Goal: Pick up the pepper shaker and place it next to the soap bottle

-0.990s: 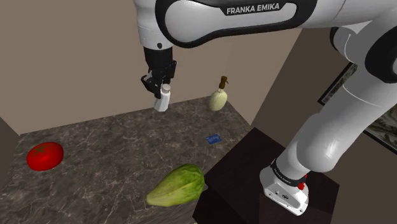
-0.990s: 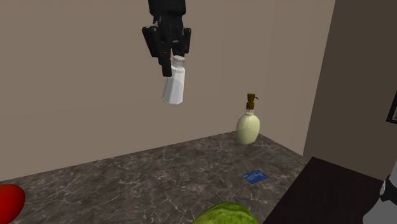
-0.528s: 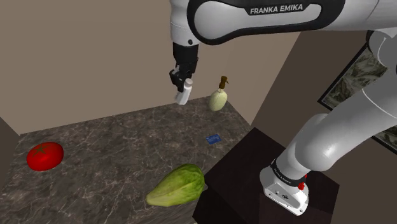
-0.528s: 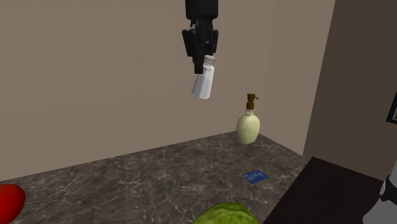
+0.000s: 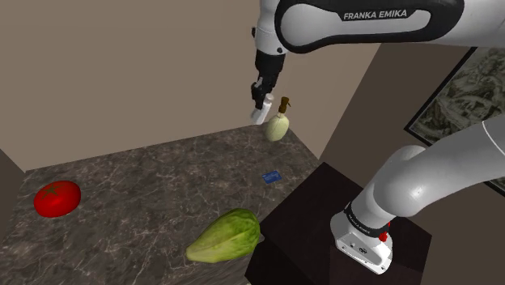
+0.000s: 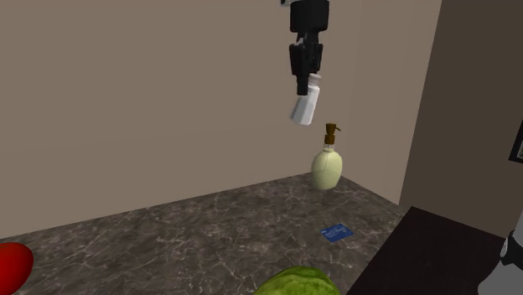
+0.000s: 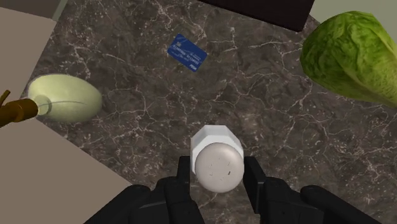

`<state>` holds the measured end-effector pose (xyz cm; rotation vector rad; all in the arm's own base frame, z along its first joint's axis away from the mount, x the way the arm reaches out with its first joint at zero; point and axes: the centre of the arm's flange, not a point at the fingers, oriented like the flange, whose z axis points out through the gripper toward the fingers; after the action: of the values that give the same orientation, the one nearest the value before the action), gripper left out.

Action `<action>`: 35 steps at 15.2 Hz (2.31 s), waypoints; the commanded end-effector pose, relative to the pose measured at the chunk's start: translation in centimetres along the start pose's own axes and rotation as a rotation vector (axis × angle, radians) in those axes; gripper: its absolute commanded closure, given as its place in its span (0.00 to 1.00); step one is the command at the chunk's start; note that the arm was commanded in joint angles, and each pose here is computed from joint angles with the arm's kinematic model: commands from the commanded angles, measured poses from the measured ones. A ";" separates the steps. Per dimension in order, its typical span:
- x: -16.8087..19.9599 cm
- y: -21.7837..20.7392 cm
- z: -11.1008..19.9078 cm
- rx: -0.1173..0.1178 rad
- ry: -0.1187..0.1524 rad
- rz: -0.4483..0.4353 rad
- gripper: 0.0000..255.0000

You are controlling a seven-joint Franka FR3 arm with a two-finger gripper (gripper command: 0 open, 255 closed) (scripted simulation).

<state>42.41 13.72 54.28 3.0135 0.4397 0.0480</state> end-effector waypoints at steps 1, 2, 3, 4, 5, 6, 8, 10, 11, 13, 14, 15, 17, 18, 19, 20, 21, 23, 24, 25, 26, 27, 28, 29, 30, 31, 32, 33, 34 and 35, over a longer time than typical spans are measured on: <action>-1.4 2.4 0.0 0.001 0.001 -0.002 1.00; -2.0 3.5 0.1 0.001 0.001 -0.002 1.00; -2.6 4.7 0.2 0.001 0.001 -0.002 1.00; -3.3 5.9 0.4 0.001 0.001 -0.002 1.00; -3.9 7.0 0.5 0.001 0.001 -0.002 1.00; -4.5 8.2 0.6 0.001 0.001 -0.002 1.00; -5.7 10.5 0.8 0.001 0.001 -0.002 1.00; -6.9 12.8 1.0 0.001 0.001 -0.002 1.00; -7.6 14.0 1.1 0.001 0.001 -0.002 1.00; -8.8 16.3 1.3 0.001 0.001 -0.002 1.00; -9.4 17.5 1.4 0.001 0.001 -0.002 1.00; -10.0 18.7 1.5 0.001 0.001 -0.002 1.00; -11.2 21.0 1.7 0.001 0.001 -0.002 1.00; -11.9 22.1 1.8 0.001 0.001 -0.002 1.00; -12.5 23.3 1.9 0.001 0.001 -0.002 1.00; -13.1 24.5 2.0 0.001 0.001 -0.002 1.00; -13.7 25.6 2.1 0.001 0.001 -0.002 1.00; -14.9 28.0 2.3 0.001 0.001 -0.002 1.00; -15.5 29.1 2.5 0.001 0.001 -0.002 1.00; -16.1 30.2 2.6 0.001 0.001 -0.002 1.00; -16.2 30.2 3.1 0.001 0.001 -0.002 1.00; -16.2 30.1 3.6 0.001 0.001 -0.002 1.00; -16.2 30.1 4.1 0.001 0.001 -0.002 1.00; -16.2 30.0 4.7 0.001 0.001 -0.002 1.00; -16.2 30.0 5.2 0.001 0.001 -0.002 1.00; -16.2 29.9 5.7 0.001 0.001 -0.002 1.00; -16.2 29.9 6.2 0.001 0.001 -0.002 1.00; -16.2 29.8 6.8 0.001 0.001 -0.002 1.00; -16.2 29.8 7.3 0.001 0.001 -0.002 1.00; -16.2 29.7 7.8 0.001 0.001 -0.002 1.00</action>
<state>35.68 -19.95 49.62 3.0141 0.4423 0.0481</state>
